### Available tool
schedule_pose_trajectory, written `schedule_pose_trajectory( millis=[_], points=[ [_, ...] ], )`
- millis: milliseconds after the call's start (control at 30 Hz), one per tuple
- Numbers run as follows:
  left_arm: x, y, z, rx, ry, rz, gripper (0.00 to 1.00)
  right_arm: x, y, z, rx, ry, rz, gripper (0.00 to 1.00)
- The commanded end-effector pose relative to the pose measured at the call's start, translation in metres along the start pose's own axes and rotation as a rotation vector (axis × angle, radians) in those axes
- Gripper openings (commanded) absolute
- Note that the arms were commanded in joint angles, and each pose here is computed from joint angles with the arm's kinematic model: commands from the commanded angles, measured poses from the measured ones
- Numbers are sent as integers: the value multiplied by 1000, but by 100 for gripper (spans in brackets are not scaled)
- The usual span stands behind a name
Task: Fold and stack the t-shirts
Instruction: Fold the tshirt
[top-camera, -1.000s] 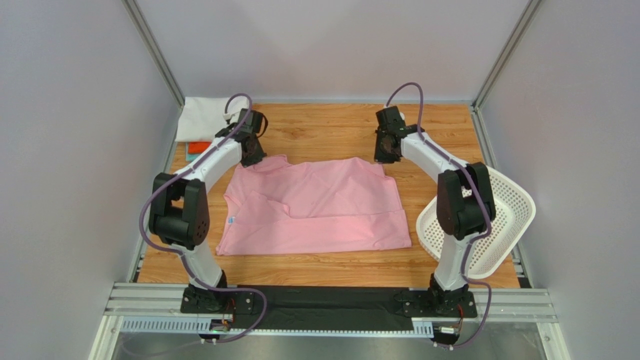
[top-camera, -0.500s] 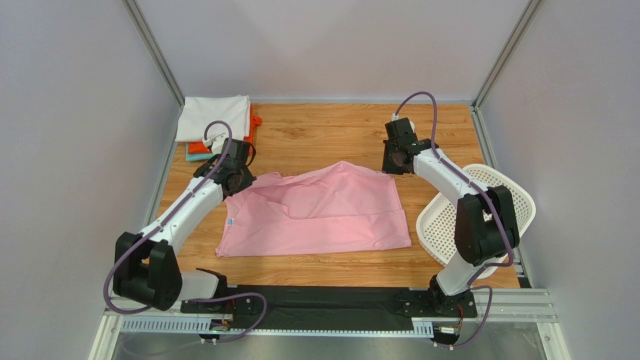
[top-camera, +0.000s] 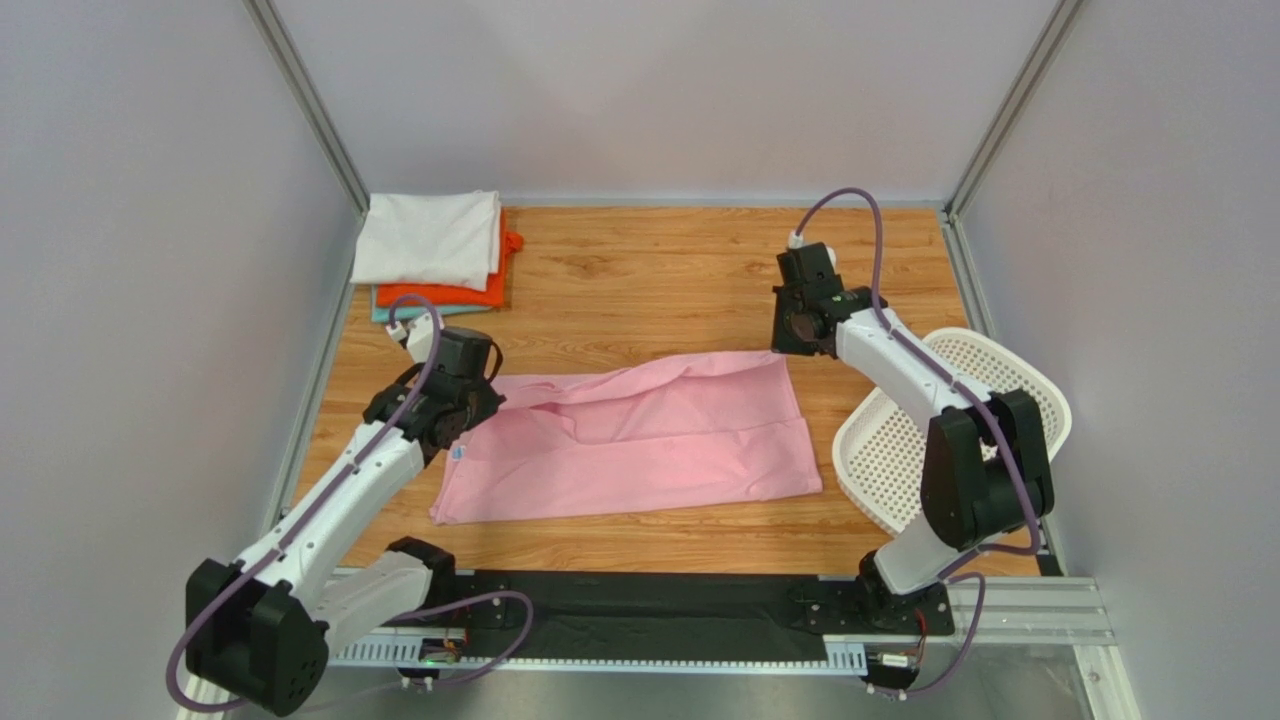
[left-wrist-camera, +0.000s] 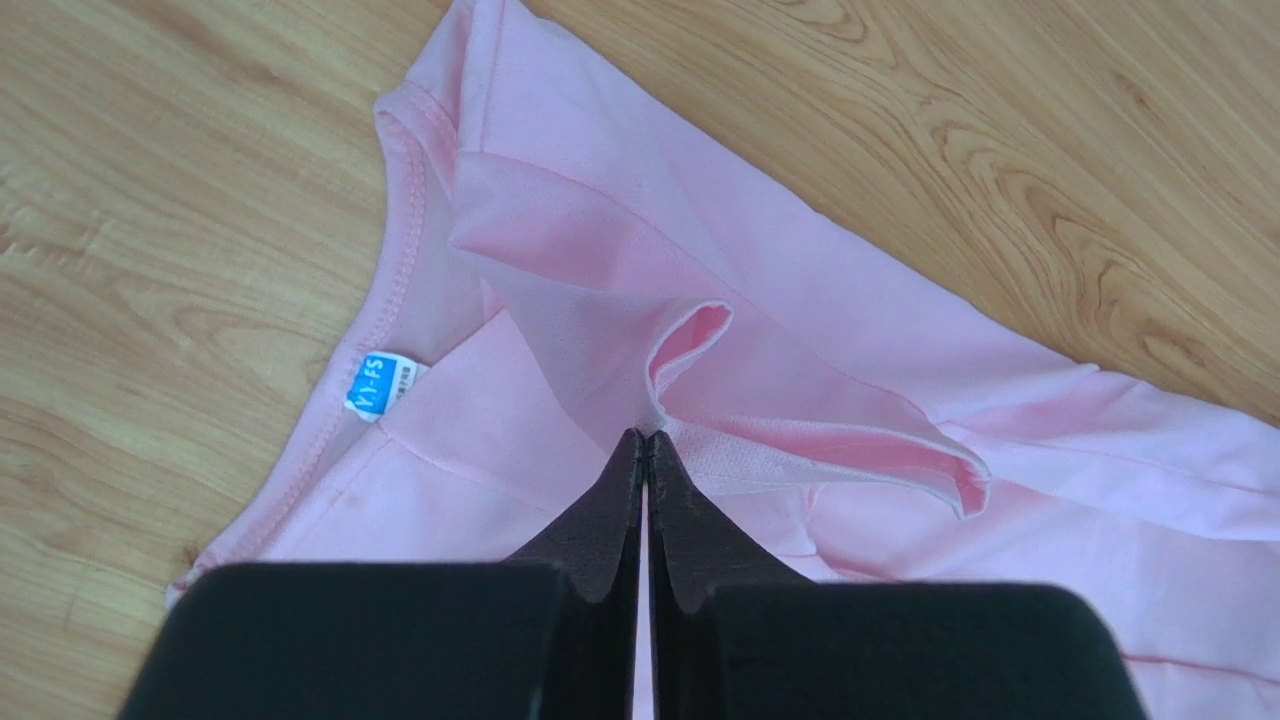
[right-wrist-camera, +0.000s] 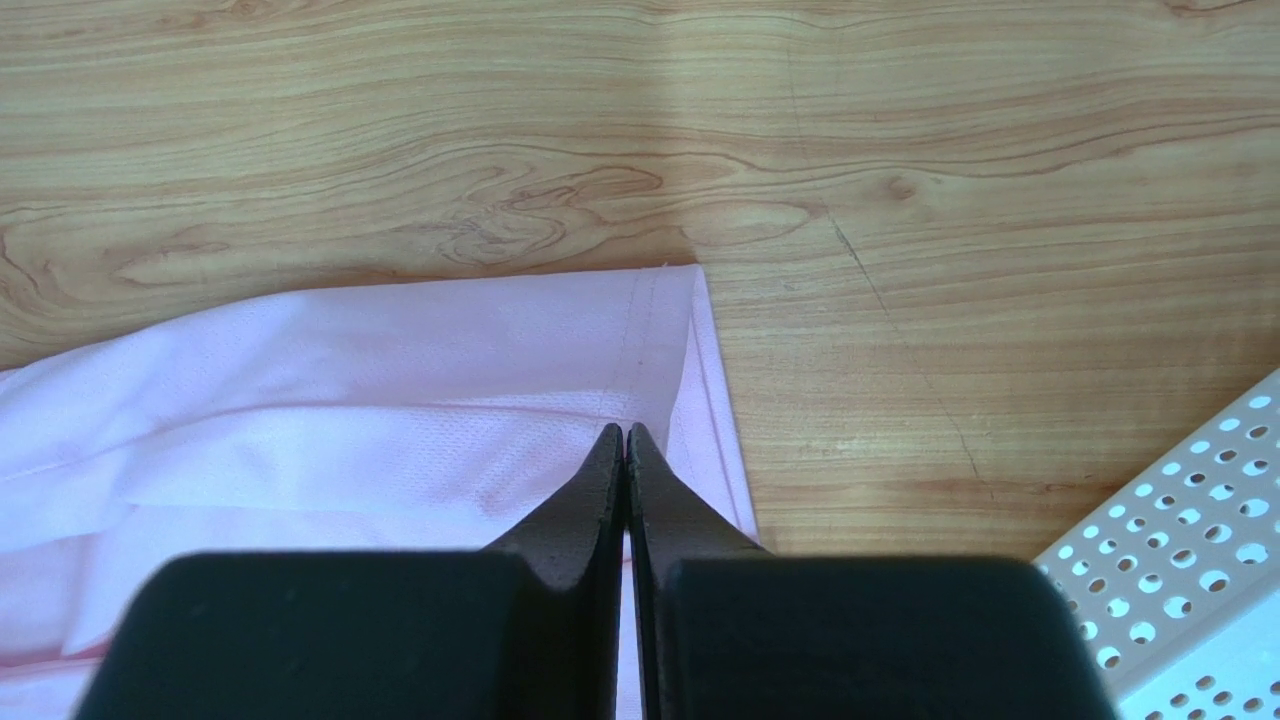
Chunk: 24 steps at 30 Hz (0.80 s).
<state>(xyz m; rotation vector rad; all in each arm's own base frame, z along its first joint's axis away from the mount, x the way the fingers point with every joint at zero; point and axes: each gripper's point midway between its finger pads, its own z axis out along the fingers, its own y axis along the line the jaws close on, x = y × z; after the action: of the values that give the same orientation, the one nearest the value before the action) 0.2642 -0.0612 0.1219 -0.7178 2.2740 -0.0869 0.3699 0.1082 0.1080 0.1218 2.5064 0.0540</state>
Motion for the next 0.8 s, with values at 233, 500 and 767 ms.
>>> schedule_pose_trajectory(
  millis=[233,500,767],
  points=[
    [39,26,-12,10,61,-52,0,3,-12,-12,28,-26,-23,0],
    [76,36,-14,41,142,-70,0,26,-19,-5,50,20,-26,6],
    [107,56,-28,28,251,-28,44,50,-27,-2,70,61,-5,31]
  ],
)
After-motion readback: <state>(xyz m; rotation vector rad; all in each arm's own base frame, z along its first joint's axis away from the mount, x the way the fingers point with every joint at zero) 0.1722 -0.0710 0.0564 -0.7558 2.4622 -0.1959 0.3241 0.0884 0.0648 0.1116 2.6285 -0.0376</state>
